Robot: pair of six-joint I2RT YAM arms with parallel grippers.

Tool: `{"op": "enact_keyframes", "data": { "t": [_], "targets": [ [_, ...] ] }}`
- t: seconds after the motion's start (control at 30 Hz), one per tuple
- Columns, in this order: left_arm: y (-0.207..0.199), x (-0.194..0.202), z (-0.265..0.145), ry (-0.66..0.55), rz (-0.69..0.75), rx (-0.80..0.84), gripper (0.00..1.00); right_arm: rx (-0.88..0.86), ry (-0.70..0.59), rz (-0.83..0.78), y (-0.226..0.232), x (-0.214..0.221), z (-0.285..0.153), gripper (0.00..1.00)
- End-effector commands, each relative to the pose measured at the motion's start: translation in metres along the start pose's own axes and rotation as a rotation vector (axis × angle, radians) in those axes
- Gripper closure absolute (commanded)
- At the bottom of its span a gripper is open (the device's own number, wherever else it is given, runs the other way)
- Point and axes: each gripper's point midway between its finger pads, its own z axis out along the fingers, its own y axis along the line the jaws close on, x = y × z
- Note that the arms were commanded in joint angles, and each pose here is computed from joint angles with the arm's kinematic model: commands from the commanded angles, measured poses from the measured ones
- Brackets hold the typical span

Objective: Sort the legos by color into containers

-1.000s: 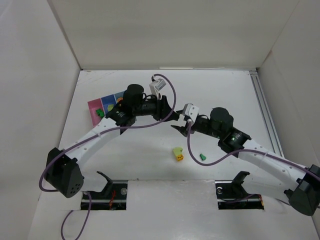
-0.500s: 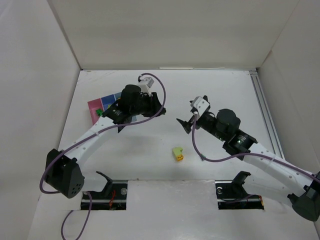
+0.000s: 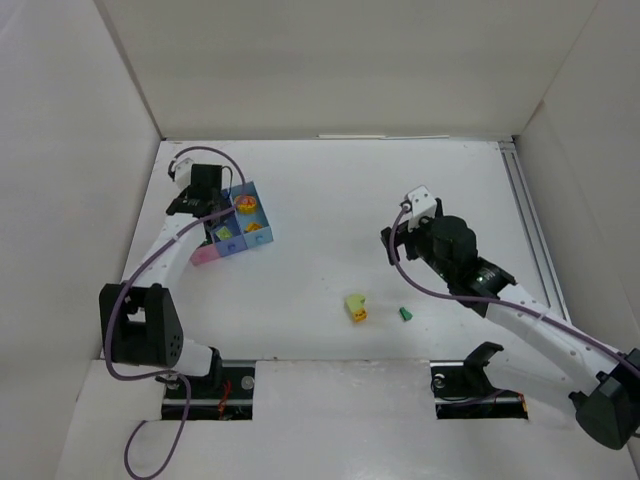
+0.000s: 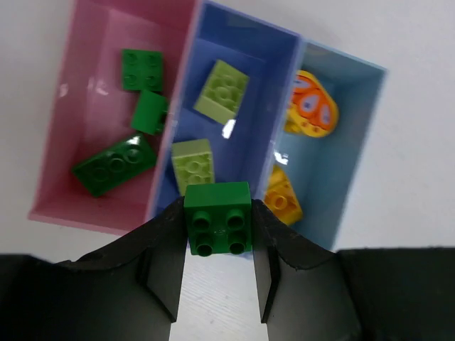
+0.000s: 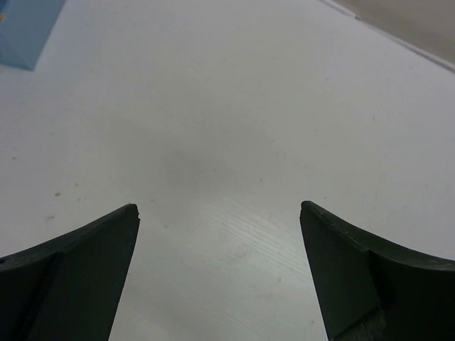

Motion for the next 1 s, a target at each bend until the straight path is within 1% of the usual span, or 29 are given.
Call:
{"op": "enact_keyframes", "data": {
  "t": [0.0,0.03,0.17,0.2,0.27,0.3,0.33,0.43,0.5,0.57,0.67,0.9,0.97],
  "targets": [
    [0.029,-0.025,0.003,-0.064,-0.063,-0.132,1.0,0.075,0.056,0.086,-0.015,0.019,-0.008,0.01],
    [0.037,-0.027,0.007,-0.068,-0.07,-0.16,1.0,0.107,0.057,0.102,-0.024,0.02,-0.011,0.01],
    [0.072,-0.038,0.014,-0.073,-0.153,-0.252,1.0,0.178,0.135,0.174,-0.04,0.045,-0.017,0.01],
    [0.079,-0.034,0.018,-0.06,-0.156,-0.274,1.0,0.187,0.16,0.182,-0.041,0.052,-0.019,0.01],
    [0.092,-0.037,0.021,-0.072,-0.166,-0.316,1.0,0.199,0.203,0.202,-0.045,0.065,-0.022,0.01],
    [0.092,-0.037,0.021,-0.072,-0.167,-0.316,1.0,0.19,0.241,0.208,-0.041,0.074,-0.022,0.01],
    [0.096,-0.034,0.027,-0.057,-0.165,-0.335,1.0,0.187,0.252,0.223,-0.042,0.077,-0.023,0.01],
    [0.087,-0.031,0.037,-0.033,-0.161,-0.297,1.0,0.167,0.291,0.227,-0.037,0.093,-0.022,0.01],
    [0.09,-0.03,0.04,-0.033,-0.156,-0.314,1.0,0.164,0.301,0.231,-0.038,0.097,-0.023,0.01],
    [0.098,-0.029,0.041,-0.041,-0.146,-0.353,1.0,0.141,0.29,0.236,-0.034,0.094,-0.024,0.01],
    [0.1,-0.036,0.041,-0.049,-0.153,-0.366,1.0,0.151,0.267,0.242,-0.038,0.089,-0.026,0.01],
    [0.093,-0.031,0.045,-0.02,-0.148,-0.329,1.0,0.169,0.287,0.251,-0.041,0.094,-0.029,0.01],
    [0.094,-0.029,0.047,-0.011,-0.136,-0.334,0.95,0.169,0.287,0.251,-0.041,0.094,-0.029,0.01]
  ]
}}
